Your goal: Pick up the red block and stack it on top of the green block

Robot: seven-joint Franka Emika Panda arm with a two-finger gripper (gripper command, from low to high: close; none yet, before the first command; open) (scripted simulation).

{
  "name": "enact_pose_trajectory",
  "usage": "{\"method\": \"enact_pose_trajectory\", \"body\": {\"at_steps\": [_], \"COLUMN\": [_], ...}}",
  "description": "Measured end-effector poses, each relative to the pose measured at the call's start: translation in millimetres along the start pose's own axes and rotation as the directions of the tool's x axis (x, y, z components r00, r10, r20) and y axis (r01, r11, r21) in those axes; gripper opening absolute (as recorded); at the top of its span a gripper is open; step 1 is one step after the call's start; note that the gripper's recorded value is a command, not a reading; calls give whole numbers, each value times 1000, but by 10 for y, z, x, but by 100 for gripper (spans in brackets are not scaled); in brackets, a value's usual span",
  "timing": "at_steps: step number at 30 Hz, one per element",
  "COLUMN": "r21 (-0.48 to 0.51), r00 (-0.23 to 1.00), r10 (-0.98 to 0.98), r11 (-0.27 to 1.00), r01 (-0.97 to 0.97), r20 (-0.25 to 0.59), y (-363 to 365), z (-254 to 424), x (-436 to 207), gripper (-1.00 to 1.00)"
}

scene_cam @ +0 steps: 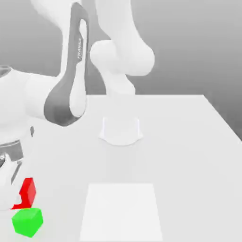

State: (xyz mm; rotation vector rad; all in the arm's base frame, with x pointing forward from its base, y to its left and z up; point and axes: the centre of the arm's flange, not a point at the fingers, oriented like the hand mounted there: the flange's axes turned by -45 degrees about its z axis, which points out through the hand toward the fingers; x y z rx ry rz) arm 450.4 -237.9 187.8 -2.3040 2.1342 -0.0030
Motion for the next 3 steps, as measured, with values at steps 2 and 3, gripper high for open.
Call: {"method": "enact_pose_trajectory", "body": {"at_steps": [2,3], "r21": [0,0], "r00": [1000,1000], "r10": [0,0], "r11": [1000,1000], "r01": [0,0], "r20": [0,0], "y": [0,0], "z": [0,0], "x": [0,0], "gripper": [100,100]}}
